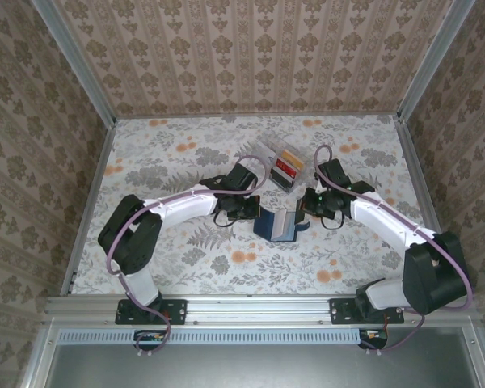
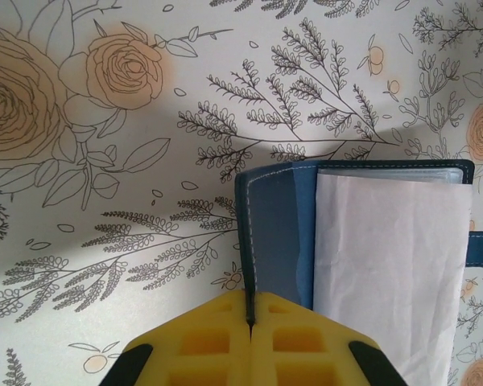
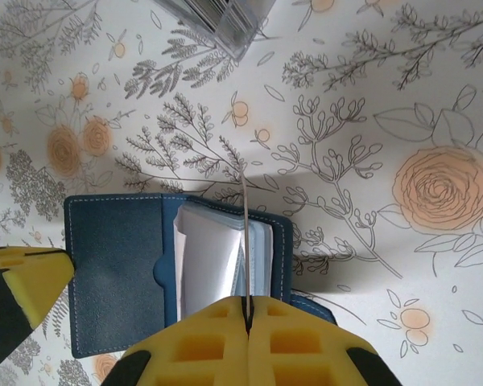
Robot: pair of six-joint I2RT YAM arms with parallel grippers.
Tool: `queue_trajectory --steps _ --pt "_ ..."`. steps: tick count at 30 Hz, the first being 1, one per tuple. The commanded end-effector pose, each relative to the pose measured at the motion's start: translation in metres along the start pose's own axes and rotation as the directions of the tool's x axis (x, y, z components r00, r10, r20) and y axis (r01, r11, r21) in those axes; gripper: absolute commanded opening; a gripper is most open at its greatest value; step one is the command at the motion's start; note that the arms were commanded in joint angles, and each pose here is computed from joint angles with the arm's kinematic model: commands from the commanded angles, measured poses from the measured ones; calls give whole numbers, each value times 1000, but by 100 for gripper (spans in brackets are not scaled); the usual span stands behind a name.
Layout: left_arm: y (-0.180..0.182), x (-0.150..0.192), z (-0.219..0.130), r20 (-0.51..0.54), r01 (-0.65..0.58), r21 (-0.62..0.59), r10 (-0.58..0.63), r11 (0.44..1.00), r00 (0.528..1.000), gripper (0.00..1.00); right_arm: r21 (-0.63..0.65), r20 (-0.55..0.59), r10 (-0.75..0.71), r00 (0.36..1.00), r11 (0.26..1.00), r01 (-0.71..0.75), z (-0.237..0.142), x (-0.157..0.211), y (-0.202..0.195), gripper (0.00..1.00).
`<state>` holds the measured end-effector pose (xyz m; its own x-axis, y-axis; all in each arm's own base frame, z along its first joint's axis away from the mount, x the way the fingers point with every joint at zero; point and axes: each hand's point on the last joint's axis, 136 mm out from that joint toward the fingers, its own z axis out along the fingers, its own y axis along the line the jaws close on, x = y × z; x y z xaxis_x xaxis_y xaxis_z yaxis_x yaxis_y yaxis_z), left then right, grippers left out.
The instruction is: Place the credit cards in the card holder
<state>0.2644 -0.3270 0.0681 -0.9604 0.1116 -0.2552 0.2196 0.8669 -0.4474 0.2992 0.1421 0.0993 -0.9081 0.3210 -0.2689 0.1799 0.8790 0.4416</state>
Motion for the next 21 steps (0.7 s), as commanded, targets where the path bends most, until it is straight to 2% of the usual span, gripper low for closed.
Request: queue_trajectory --steps 1,9,15,21 --pt "2 3 6 -24 10 7 -9 1000 1000 0 -7 -49 32 998 999 -32 17 11 -2 0" --pt "6 6 10 -39 27 -4 -27 1000 999 0 96 -91 57 994 994 -48 39 26 -29 0" --pt "8 10 15 -50 43 -2 -43 999 998 0 13 -113 66 991 998 -65 47 30 -17 0" --pt "8 13 19 -57 64 11 -64 998 996 0 3 -95 57 994 998 -57 42 23 -10 0"
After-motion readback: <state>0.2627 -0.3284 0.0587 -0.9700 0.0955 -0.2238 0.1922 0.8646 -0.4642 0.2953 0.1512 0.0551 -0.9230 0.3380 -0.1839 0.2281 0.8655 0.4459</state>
